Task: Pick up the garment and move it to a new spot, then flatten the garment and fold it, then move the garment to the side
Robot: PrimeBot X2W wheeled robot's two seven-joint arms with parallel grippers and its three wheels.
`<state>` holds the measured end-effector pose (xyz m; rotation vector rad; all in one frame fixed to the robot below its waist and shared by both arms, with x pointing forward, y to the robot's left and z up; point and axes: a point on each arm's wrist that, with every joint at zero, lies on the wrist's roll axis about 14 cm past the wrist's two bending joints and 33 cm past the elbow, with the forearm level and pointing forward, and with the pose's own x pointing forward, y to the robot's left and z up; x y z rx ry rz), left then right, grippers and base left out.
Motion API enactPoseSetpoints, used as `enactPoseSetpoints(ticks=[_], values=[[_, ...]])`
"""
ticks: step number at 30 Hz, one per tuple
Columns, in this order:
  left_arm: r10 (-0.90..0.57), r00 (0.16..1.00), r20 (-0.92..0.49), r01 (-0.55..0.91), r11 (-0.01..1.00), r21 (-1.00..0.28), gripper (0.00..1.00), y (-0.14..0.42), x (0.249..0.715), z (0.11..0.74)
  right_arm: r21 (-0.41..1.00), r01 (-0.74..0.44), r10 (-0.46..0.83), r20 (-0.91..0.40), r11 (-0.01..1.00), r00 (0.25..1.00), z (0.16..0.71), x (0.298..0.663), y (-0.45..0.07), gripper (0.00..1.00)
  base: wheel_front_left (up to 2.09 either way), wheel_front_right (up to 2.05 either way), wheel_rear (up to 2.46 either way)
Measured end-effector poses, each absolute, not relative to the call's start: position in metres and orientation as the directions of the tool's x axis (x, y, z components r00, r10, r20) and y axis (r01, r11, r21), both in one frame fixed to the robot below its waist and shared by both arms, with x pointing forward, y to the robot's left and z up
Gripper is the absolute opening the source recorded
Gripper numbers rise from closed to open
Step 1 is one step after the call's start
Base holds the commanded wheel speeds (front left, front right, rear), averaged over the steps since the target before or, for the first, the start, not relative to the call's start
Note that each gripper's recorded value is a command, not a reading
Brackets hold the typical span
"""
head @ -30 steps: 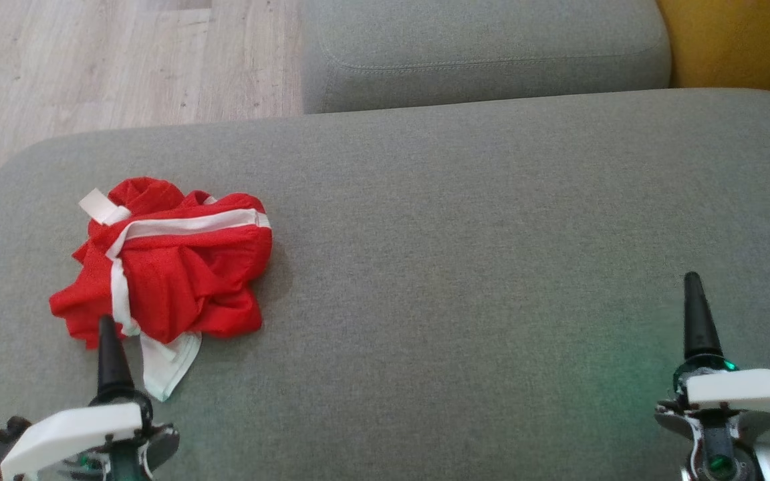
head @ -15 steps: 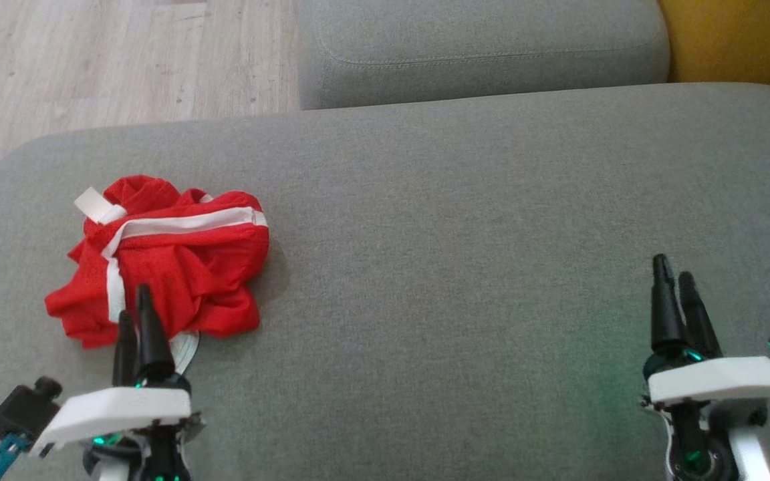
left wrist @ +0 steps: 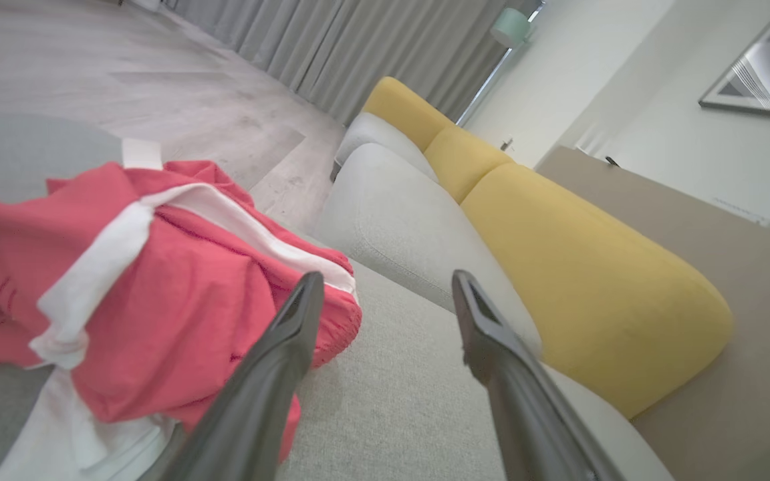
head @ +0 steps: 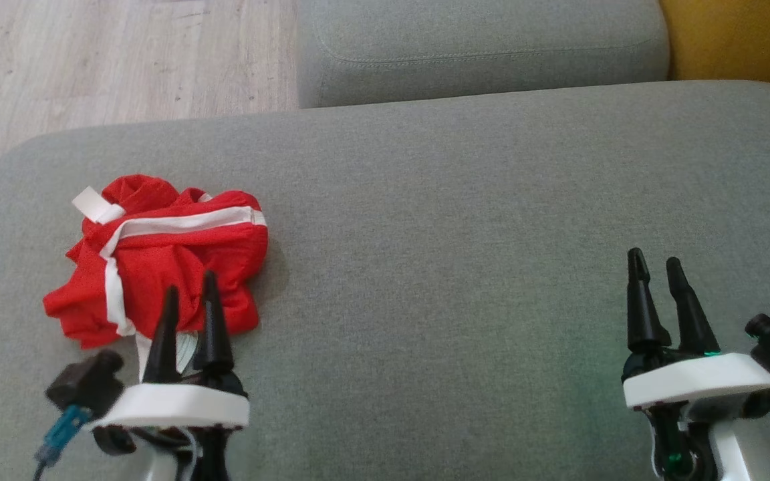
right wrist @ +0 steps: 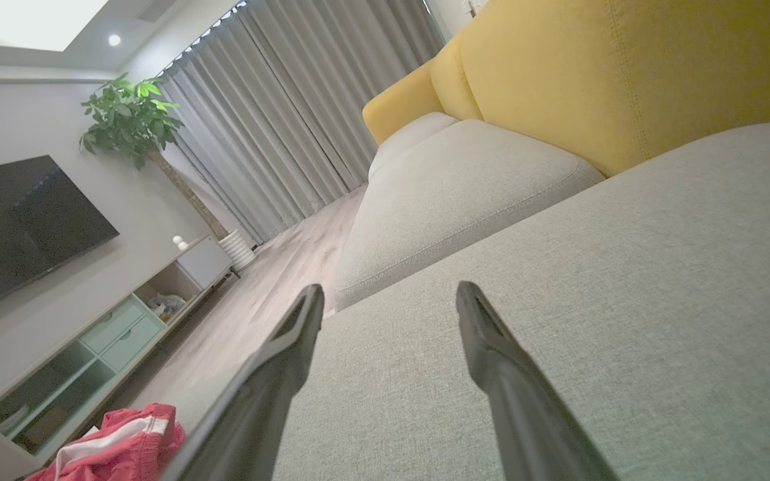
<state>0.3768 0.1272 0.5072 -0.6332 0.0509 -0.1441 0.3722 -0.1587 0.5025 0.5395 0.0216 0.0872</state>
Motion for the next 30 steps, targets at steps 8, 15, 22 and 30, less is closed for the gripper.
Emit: enactPoseSetpoints(ticks=[8, 15, 22, 30], values=[[-0.206, 0.977, -0.051, 0.163, 0.883, -0.440, 1.00, 0.111, 0.370, 0.492, 0.401, -0.102, 0.105, 0.015, 0.910, 0.994, 0.505, 0.371, -0.155, 1.00, 0.00, 0.00, 0.00], [-0.220, 0.974, -0.060, 0.192, 0.933, -0.304, 1.00, 0.105, 0.372, 0.488, 0.292, -0.133, 0.132, 0.022, 0.947, 0.991, 0.505, 0.369, -0.148, 1.00, 0.00, 0.00, 0.00], [-0.233, 0.971, -0.058, 0.217, 0.956, -0.200, 1.00, 0.098, 0.372, 0.487, 0.199, -0.156, 0.155, 0.023, 0.967, 0.988, 0.504, 0.370, -0.143, 1.00, 0.00, 0.00, 0.00], [-0.272, 0.960, -0.061, 0.271, 0.962, -0.030, 1.00, 0.088, 0.371, 0.482, 0.059, -0.191, 0.190, 0.029, 0.980, 0.981, 0.505, 0.369, -0.135, 1.00, 0.00, 0.00, 0.00]])
